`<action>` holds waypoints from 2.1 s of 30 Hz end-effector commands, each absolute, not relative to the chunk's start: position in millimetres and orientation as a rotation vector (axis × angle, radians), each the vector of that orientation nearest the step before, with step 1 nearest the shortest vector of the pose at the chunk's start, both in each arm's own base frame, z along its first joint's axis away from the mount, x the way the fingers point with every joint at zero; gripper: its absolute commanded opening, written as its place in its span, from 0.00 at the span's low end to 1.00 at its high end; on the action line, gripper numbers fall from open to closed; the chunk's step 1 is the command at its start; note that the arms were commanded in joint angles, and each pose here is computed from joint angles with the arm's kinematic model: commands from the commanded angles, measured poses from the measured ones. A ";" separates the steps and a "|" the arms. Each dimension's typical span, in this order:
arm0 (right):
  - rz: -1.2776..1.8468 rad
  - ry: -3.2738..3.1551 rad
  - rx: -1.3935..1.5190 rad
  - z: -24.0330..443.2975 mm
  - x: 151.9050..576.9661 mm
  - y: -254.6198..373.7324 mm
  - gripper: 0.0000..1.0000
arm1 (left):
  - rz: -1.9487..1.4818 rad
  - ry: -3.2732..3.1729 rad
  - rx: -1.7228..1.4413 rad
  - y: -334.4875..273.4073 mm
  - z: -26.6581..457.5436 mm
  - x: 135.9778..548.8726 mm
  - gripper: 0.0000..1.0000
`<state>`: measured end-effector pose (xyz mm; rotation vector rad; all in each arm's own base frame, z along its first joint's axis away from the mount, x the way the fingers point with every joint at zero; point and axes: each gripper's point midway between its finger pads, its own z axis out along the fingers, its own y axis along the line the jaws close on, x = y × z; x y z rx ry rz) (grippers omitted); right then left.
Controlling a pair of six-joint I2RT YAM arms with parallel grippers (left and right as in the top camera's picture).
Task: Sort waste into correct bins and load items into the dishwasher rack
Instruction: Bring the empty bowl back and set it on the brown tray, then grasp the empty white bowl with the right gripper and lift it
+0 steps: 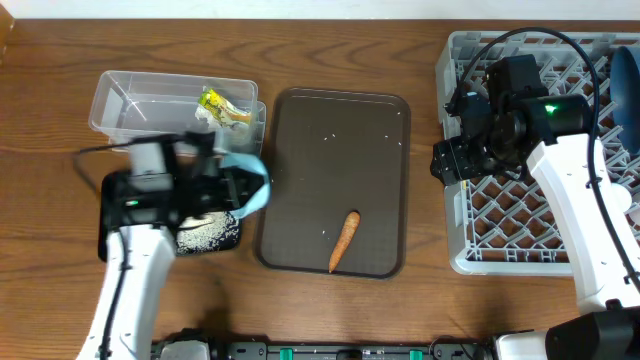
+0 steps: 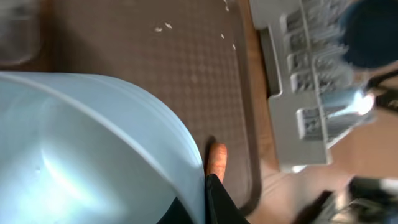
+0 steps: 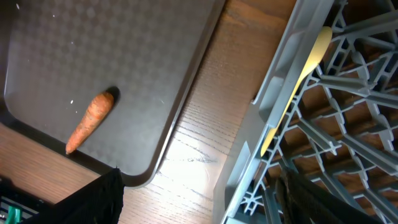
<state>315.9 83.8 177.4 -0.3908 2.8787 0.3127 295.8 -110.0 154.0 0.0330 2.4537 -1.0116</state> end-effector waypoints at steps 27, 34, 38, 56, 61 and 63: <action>0.315 2.886 -0.347 175.7 318.1 84.2 0.78 | -0.834 2.361 0.533 -285.3 88.2 313.0 0.34; 0.349 2.838 -0.317 179.6 329.3 90.0 0.82 | -0.785 2.461 0.462 -249.2 102.0 297.9 0.36; 0.433 2.785 -0.357 184.6 336.0 107.0 0.82 | -0.709 2.627 0.334 -198.9 103.5 273.0 0.37; 0.203 2.914 -0.305 92.7 372.7 147.7 0.72 | -0.420 2.847 -0.119 -82.0 105.7 229.9 0.46; 0.187 3.005 -0.233 56.9 372.2 148.6 0.64 | -0.421 2.849 -0.119 -81.9 105.5 229.5 0.47; 0.202 3.036 -0.241 46.5 368.7 151.8 0.63 | -0.420 2.849 -0.119 -81.9 105.5 229.5 0.47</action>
